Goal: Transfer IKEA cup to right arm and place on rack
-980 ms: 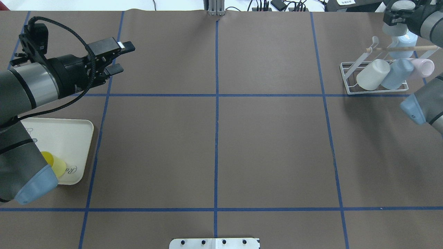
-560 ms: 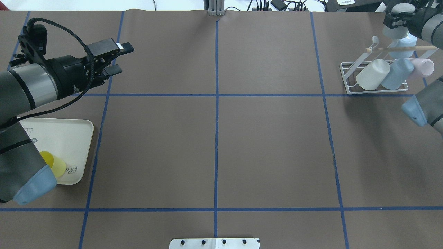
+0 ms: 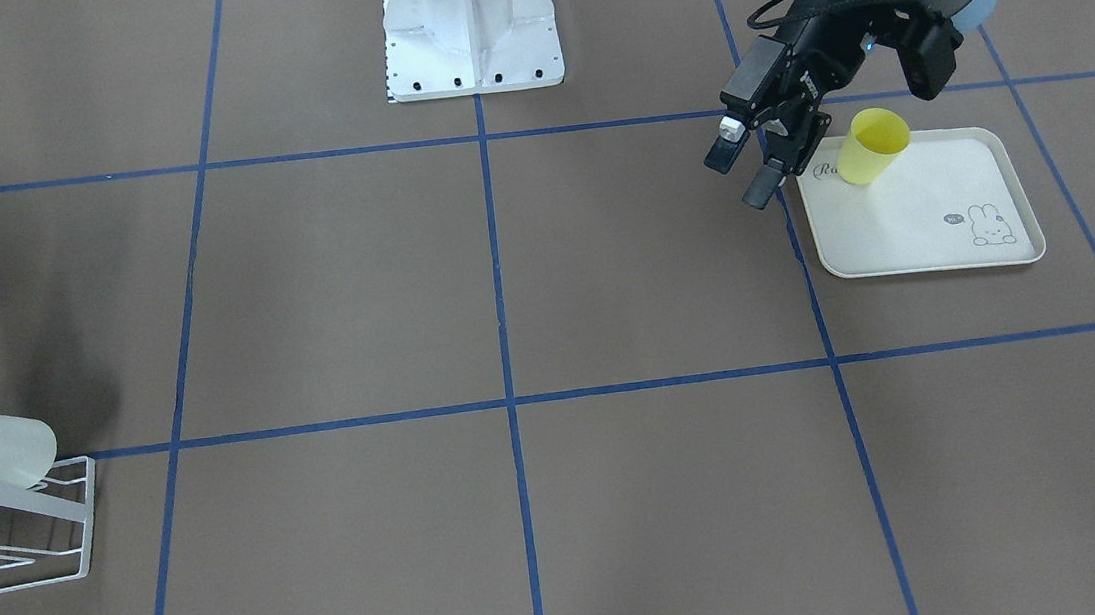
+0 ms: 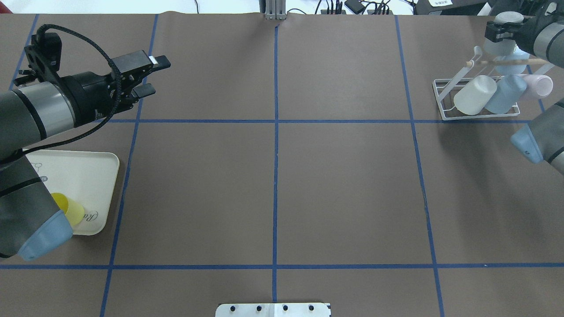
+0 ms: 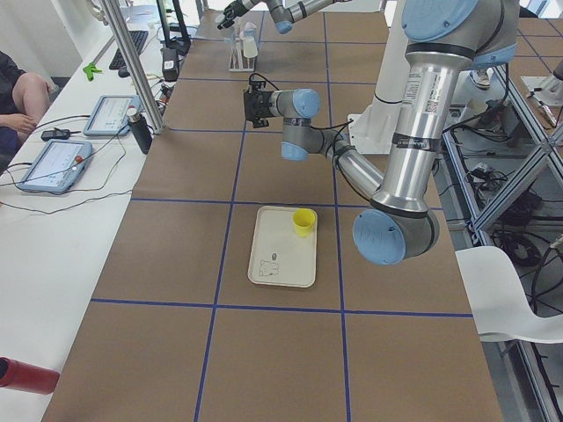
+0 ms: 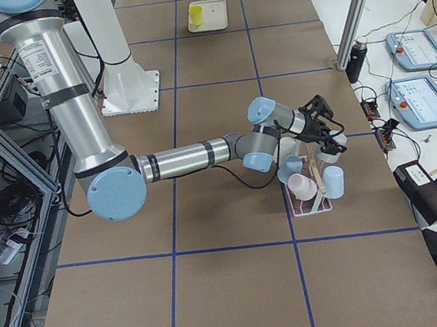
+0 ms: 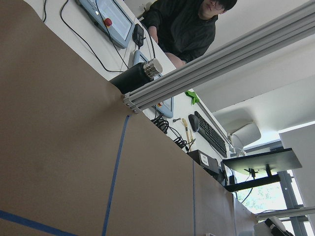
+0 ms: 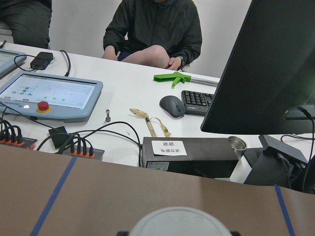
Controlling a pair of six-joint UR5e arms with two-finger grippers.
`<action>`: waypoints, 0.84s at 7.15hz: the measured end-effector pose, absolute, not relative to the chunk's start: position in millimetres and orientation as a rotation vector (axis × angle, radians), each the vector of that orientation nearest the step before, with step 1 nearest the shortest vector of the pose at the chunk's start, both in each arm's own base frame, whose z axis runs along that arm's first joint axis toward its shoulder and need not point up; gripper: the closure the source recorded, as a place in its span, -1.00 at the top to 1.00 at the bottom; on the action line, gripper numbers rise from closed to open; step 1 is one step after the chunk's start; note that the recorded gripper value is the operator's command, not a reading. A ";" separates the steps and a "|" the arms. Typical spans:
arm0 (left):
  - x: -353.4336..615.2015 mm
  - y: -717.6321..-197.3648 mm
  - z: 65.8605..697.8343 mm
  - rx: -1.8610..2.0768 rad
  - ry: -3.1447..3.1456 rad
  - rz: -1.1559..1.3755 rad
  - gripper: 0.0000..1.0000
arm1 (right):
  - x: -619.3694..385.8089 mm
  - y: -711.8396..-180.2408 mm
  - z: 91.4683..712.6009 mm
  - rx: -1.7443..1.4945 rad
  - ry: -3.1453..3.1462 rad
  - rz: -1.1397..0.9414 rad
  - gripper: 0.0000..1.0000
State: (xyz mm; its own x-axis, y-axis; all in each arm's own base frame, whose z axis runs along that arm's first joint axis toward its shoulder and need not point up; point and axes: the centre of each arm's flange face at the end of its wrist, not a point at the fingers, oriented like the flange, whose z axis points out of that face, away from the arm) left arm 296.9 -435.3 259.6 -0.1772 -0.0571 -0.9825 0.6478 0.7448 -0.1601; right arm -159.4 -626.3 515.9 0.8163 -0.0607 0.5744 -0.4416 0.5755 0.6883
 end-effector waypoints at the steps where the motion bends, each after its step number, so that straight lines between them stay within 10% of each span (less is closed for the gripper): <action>1: 297.3 -435.4 260.0 0.479 1.641 -0.672 1.00 | -161.1 -623.5 520.0 0.931 -0.601 0.230 -1.00; 6: 299.1 -435.4 261.0 0.472 1.642 -0.678 1.00 | -162.5 -613.0 534.6 0.899 -0.613 0.213 -1.00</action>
